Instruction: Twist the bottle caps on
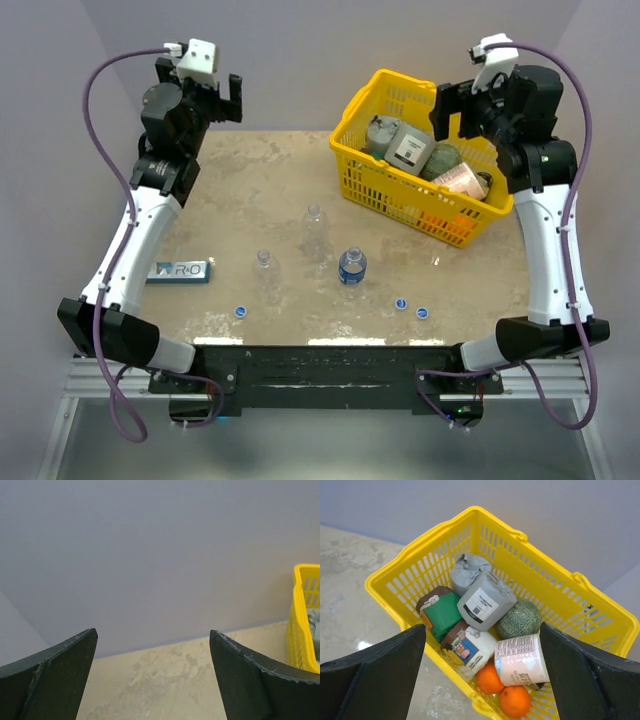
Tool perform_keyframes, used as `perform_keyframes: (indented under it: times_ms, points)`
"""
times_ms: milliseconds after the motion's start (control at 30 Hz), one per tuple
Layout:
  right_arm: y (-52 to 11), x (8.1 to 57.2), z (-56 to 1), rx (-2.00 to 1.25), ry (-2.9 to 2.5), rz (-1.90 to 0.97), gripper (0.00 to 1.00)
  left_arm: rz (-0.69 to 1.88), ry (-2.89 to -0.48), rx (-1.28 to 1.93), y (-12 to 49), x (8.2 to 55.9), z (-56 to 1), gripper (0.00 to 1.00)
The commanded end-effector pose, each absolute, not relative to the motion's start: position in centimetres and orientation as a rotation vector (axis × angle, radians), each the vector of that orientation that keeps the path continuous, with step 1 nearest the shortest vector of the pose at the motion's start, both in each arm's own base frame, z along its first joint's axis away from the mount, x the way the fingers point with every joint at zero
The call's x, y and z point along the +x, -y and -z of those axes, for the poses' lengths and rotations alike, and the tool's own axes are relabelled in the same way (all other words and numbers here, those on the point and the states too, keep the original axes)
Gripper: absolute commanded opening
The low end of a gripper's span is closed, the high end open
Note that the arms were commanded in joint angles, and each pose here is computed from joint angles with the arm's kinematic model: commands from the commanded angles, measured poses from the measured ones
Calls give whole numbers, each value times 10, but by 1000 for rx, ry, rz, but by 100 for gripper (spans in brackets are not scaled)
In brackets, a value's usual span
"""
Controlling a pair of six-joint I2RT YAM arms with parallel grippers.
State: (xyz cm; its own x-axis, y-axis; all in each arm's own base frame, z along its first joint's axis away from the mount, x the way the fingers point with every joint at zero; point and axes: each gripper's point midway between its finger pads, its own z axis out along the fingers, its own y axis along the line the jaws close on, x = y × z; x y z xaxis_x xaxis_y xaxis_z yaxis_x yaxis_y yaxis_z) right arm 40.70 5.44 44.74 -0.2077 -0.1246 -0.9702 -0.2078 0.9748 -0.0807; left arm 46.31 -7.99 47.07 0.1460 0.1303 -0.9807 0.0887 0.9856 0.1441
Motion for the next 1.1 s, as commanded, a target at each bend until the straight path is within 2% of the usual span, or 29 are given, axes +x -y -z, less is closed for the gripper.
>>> perform_keyframes:
  times_ms: [0, 67, 167, 267, 433, 567, 1067]
  points:
    - [-108, 364, -443, -663, -1704, -295, 99, 69, -1536, 333, 102, 448, -422, 100]
    - [-129, 335, -430, -966, -1606, -328, 99, 136, -1578, 391, 115, 435, -395, 99]
    - [-174, 307, -400, -1146, -1622, -407, 98, 242, -1602, 429, 128, 408, -386, 100]
    - [-209, 276, -369, -1355, -1627, -531, 93, 378, -1615, 530, 149, 382, -374, 99]
    - [-233, 232, -299, -1660, -1575, -565, 85, 392, -1629, 642, 163, 363, -353, 100]
    - [-236, 231, -255, -1717, -1607, -565, 80, 392, -1597, 658, 166, 356, -357, 99]
    - [-259, 254, -213, -1714, -1655, -526, 70, 389, -1590, 649, 165, 353, -358, 99]
